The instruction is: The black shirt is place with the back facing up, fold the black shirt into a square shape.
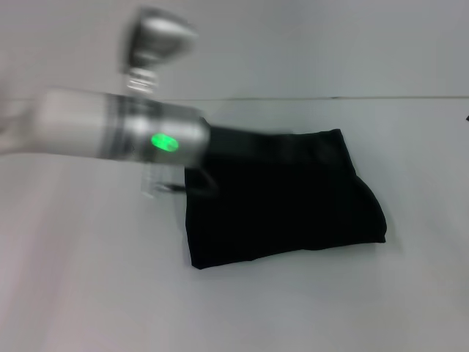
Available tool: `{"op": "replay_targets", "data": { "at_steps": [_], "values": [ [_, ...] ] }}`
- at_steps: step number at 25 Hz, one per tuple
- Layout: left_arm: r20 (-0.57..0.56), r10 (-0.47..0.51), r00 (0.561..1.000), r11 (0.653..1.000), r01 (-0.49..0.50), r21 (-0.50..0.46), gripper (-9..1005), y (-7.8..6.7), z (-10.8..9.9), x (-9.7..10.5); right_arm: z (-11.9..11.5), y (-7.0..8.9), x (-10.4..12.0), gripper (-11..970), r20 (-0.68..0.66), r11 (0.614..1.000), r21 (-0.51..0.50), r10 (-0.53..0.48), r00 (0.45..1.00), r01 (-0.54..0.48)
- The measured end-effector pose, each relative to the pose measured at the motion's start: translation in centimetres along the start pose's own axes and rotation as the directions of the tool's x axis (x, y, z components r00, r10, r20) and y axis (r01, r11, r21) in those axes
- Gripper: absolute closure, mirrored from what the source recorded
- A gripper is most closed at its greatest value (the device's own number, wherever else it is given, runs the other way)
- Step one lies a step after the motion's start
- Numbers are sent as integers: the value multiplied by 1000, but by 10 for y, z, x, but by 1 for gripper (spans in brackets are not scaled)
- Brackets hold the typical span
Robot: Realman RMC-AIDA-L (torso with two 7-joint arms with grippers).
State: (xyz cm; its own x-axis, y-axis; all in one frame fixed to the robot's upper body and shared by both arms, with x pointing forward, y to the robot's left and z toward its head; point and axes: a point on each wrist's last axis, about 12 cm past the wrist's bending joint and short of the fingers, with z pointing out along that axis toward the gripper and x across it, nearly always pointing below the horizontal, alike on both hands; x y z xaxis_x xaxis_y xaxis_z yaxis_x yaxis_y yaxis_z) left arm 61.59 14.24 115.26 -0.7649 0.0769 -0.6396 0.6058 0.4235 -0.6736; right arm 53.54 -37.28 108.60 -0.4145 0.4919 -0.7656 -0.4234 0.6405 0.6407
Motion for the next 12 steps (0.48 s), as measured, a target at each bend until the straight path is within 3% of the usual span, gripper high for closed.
{"op": "replay_targets", "data": {
  "at_steps": [3,5,9,12],
  "values": [
    [184,-173,968,985,174,10,447,25,-55,-3,4,-1,-7,34,-58,999,7,43,997,-42],
    [241,-275,931,959,285,-4,368,39,-83,2,10,-2,-15,33,-131,996,27,82,988,-79],
    [253,-365,896,922,385,-32,211,51,-111,14,36,3,-33,33,-327,988,100,141,935,-114],
    [234,-394,889,907,417,-59,183,56,-123,20,58,11,-43,33,-433,988,139,128,892,-74]
  ]
}}
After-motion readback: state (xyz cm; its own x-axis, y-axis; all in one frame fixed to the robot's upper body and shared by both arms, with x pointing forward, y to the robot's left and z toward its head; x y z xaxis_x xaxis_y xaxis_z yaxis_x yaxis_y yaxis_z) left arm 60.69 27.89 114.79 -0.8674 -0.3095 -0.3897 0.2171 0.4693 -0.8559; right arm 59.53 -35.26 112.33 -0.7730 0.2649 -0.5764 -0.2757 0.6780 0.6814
